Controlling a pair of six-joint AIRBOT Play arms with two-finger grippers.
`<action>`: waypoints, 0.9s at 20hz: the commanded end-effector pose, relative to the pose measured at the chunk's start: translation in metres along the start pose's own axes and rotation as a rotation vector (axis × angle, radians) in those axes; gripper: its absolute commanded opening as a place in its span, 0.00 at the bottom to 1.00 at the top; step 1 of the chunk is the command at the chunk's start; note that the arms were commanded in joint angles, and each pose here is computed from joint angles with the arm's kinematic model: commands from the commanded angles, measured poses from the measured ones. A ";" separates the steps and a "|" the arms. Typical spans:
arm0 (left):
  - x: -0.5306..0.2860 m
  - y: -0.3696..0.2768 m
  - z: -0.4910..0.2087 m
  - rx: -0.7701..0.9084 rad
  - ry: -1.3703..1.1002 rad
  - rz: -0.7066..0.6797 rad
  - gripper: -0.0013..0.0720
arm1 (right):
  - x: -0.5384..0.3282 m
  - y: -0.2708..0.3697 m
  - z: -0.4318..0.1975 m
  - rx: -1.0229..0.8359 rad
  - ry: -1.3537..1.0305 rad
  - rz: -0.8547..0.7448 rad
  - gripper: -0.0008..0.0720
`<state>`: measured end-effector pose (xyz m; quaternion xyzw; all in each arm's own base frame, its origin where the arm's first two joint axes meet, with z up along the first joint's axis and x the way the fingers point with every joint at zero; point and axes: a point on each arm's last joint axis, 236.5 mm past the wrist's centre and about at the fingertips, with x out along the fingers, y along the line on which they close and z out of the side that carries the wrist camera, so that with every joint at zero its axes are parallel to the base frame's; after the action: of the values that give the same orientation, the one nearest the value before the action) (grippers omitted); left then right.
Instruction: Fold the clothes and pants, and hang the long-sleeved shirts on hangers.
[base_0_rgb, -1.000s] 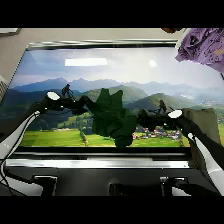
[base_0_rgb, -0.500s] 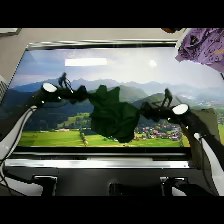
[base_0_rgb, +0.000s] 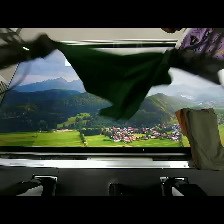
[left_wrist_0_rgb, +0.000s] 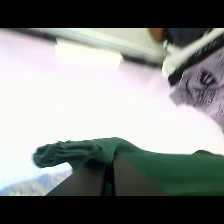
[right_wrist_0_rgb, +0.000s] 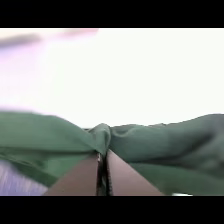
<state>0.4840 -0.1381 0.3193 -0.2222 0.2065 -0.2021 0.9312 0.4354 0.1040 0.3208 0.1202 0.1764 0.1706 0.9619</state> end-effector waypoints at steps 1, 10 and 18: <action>-0.108 -0.036 0.055 0.098 -0.206 0.067 0.03 | -0.103 0.021 0.080 -0.169 -0.219 -0.090 0.06; -0.201 -0.071 0.053 0.135 -0.271 0.069 0.04 | -0.200 0.033 0.114 -0.184 -0.411 -0.167 0.06; -0.015 0.079 -0.063 0.012 0.220 0.308 0.04 | 0.063 -0.041 -0.027 0.140 0.169 -0.104 0.06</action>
<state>0.4230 -0.0882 0.3251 -0.1667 0.2387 -0.1081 0.9506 0.4383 0.0658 0.3622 0.1027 0.1558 0.0916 0.9782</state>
